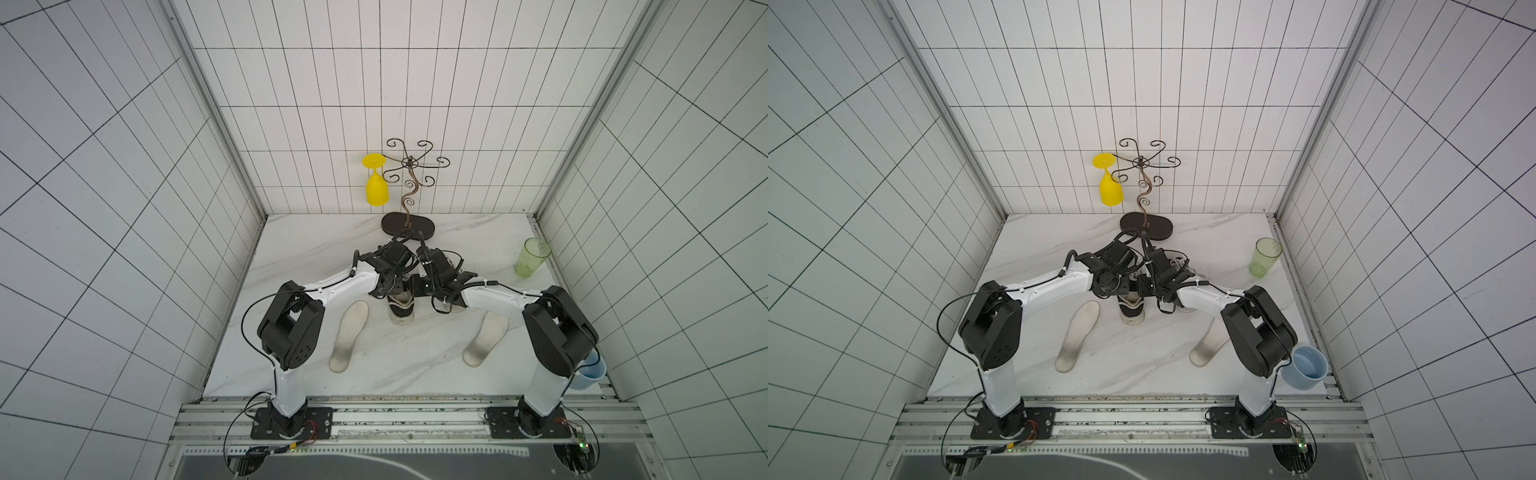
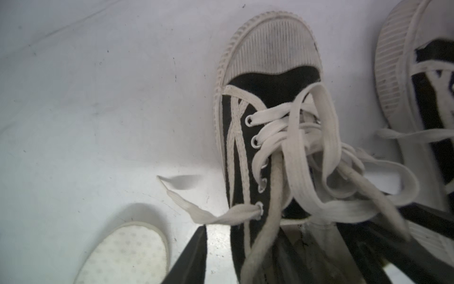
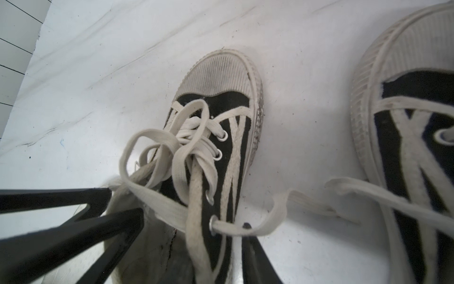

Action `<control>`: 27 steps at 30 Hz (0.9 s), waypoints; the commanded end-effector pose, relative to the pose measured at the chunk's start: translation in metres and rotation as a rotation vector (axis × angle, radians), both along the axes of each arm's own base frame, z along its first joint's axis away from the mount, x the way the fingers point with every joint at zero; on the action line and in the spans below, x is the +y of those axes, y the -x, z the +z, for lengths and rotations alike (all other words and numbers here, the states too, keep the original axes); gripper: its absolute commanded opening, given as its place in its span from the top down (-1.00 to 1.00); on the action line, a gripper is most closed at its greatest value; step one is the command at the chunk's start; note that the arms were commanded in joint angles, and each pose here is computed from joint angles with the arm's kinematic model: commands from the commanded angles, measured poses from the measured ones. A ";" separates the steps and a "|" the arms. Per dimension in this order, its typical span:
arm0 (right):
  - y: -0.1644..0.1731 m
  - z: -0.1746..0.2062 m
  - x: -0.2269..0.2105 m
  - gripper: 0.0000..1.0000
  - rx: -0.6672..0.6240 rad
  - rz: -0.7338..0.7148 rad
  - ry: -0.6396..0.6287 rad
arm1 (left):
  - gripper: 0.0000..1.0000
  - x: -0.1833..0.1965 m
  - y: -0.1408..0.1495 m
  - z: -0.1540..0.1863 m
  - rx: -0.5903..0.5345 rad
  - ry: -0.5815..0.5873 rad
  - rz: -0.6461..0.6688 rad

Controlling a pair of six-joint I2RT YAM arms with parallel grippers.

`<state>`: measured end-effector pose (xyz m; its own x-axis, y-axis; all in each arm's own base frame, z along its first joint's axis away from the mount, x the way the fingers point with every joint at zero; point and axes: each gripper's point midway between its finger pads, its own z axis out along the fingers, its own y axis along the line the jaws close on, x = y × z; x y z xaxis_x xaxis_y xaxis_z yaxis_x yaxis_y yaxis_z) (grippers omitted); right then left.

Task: Insert the insole into the shoe
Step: Adjust the shoe at the center of the board.

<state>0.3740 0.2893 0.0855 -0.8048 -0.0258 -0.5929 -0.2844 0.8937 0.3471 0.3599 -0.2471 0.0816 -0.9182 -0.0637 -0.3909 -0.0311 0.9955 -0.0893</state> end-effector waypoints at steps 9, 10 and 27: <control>-0.020 0.017 -0.005 0.89 -0.015 -0.015 -0.016 | 1.00 0.016 -0.013 0.000 0.015 0.006 0.019; -0.021 0.015 -0.011 0.93 -0.011 -0.022 -0.013 | 1.00 0.019 -0.010 0.001 0.024 0.032 0.029; -0.002 -0.015 -0.045 1.00 0.051 0.040 -0.082 | 1.00 -0.020 0.099 -0.018 0.132 0.622 0.251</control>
<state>0.3593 0.2686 0.0888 -0.8492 -0.0478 -0.5259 -0.3380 0.8145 0.4716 0.2816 -0.2631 0.0737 -0.9027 -0.3753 -0.2104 -0.1866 0.7821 -0.5945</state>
